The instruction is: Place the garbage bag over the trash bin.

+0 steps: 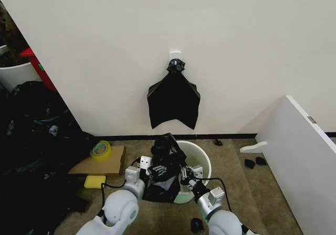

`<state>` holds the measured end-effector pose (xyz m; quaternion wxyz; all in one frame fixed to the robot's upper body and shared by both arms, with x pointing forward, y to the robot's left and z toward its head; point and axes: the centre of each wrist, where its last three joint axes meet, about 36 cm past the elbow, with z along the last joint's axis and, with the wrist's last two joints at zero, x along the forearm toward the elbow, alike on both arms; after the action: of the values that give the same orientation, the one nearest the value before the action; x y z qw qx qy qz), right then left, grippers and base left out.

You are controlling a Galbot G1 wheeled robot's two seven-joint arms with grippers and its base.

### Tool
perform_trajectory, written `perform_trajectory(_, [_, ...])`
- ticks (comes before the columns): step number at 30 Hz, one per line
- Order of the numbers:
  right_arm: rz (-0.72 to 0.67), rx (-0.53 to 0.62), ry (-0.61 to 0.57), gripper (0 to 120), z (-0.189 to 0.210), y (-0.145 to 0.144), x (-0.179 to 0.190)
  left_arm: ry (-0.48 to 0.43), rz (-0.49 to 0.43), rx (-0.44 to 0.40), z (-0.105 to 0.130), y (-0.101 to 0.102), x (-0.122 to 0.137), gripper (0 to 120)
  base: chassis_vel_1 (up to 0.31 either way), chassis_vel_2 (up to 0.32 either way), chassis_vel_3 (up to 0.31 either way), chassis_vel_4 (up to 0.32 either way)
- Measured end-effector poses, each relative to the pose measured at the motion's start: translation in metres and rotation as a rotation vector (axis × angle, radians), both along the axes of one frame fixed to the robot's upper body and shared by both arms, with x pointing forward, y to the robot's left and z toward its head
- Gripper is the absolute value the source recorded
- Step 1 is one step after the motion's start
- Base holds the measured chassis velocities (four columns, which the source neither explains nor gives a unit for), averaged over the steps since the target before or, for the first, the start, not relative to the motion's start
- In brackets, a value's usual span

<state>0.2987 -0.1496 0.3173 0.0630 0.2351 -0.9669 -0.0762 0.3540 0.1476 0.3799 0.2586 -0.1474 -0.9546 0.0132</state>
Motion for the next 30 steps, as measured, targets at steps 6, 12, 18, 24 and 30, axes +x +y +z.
perform_trajectory(6, [0.017, -0.008, -0.015, 0, -0.002, 0.001, -0.004, 0.025, -0.012, 0.039, -0.001, -0.006, 0.007, 70, 0.0, 0.0, 0.0, 0.0])
perform_trajectory(12, [0.036, 0.001, -0.034, 0, -0.002, 0.001, -0.004, 0.061, -0.023, 0.091, 0.0, -0.008, 0.021, 48, 0.0, 0.0, 0.0, 0.0])
perform_trajectory(18, [0.045, 0.011, -0.049, 0, -0.001, 0.002, -0.002, 0.08, -0.025, 0.117, 0.0, -0.008, 0.028, 29, 0.0, 0.0, 0.0, 0.0])
perform_trajectory(24, [0.036, 0.005, -0.068, 0, -0.007, -0.002, 0.005, 0.128, -0.019, 0.127, 0.004, -0.003, 0.032, 8, 0.0, 0.0, 0.0, 0.0])
perform_trajectory(30, [0.019, -0.005, -0.099, 0, -0.016, -0.011, 0.012, 0.143, 0.024, 0.102, 0.016, 0.022, 0.033, 5, 0.0, 0.0, 0.0, 0.0])
